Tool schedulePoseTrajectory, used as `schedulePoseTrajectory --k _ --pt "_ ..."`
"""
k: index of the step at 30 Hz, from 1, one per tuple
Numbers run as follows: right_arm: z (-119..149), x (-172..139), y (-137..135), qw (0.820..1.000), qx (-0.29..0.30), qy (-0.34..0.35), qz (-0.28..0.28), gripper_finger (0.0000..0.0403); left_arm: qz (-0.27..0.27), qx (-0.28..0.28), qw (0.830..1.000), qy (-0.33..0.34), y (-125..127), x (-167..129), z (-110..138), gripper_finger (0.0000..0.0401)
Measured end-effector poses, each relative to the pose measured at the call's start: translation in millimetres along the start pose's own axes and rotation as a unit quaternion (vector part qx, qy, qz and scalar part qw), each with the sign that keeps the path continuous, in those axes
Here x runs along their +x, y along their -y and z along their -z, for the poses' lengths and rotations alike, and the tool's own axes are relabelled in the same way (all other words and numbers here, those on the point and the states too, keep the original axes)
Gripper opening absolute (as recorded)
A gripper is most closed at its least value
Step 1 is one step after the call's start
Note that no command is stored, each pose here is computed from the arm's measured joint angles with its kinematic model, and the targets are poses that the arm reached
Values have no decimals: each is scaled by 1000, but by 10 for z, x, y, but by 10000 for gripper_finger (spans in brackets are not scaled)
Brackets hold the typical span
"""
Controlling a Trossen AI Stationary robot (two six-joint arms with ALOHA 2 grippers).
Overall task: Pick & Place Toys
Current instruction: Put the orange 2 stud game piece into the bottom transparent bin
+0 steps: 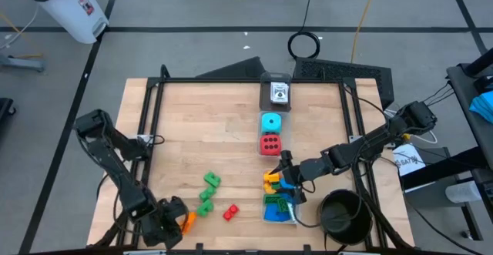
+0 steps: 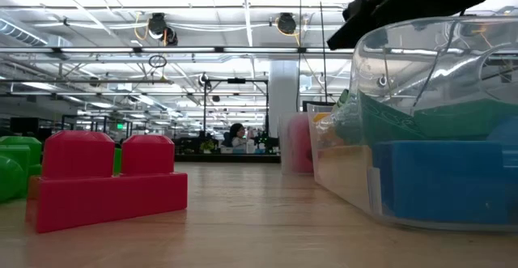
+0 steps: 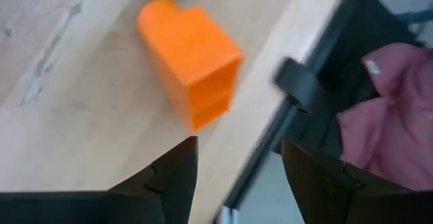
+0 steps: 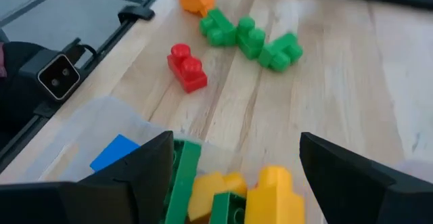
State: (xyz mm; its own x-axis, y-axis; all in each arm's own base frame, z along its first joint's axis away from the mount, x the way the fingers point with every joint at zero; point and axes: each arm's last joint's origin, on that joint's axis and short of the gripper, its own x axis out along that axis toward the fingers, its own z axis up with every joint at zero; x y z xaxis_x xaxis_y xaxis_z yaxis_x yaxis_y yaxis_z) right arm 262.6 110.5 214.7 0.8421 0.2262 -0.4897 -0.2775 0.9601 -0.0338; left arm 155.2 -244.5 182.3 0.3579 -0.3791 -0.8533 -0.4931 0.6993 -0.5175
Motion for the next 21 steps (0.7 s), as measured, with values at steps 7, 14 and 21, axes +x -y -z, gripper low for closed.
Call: schedulePoseTrajectory --k 7,14,21 --pt "-26 0 -1 999 -32 13 0 284 -28 -11 1000 7 -49 243 62 218" --pt "-45 -1 -1 999 -35 23 0 283 -48 -1 991 125 -108 454 -11 218" --pt "-48 -1 -1 999 -34 25 0 283 -109 -3 981 158 -238 641 -76 218"
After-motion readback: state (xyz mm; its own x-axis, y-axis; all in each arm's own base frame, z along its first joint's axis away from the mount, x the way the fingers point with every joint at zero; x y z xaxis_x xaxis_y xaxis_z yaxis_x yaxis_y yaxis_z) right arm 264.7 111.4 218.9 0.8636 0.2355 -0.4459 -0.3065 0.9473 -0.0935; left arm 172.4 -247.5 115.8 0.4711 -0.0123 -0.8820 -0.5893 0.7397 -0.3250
